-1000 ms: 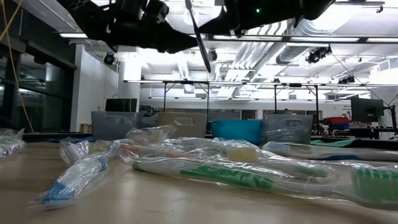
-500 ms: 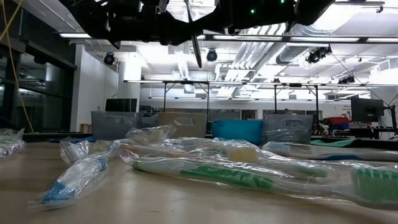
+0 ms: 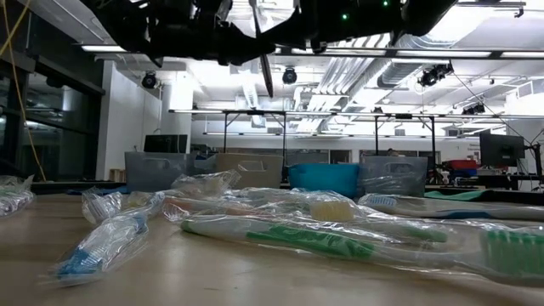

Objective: Pick & Place Toothbrushes
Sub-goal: Put the violet toothbrush into the gray bin

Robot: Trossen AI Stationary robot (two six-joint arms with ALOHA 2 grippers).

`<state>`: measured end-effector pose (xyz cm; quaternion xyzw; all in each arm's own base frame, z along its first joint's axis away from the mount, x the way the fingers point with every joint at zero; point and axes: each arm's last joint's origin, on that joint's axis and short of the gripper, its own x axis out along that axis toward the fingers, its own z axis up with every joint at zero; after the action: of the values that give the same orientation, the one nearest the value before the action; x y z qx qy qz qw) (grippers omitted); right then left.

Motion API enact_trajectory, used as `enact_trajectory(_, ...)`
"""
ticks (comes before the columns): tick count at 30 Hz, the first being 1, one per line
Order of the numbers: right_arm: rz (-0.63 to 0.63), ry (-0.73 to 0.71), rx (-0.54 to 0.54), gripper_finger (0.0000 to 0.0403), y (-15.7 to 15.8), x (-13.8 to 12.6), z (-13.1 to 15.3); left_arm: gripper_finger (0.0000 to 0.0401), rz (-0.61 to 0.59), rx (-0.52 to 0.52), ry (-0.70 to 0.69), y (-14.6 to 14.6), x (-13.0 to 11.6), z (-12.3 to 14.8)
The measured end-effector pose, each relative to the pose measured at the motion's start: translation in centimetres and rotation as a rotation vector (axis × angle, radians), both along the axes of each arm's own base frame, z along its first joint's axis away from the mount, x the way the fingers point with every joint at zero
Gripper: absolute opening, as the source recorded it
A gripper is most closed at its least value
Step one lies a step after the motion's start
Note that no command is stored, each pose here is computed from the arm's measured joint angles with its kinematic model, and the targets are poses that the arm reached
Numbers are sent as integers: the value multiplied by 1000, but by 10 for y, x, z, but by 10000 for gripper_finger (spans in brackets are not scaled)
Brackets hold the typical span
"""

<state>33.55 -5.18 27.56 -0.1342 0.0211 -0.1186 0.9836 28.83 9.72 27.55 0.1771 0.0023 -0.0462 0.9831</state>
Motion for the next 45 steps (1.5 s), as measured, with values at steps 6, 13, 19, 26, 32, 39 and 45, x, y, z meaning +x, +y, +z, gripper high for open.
enact_trajectory(6,-32,-10,92,84,0,-11,12,12,39,13,72,13,-6,-4)
enact_trajectory(13,-109,97,126,182,7,-37,26,12,174,174,277,38,-11,7)
enact_trajectory(19,-135,202,201,212,13,-50,23,12,337,451,549,49,-19,14)
enact_trajectory(26,-156,307,295,207,16,-54,12,12,368,667,667,67,-14,-2)
enact_trajectory(32,-150,320,319,205,20,-54,10,12,389,713,706,90,1,-31)
enact_trajectory(39,-145,322,318,205,21,-54,10,14,398,667,817,102,4,-59)
enact_trajectory(45,-144,324,312,205,21,-54,10,14,408,652,888,100,1,-63)
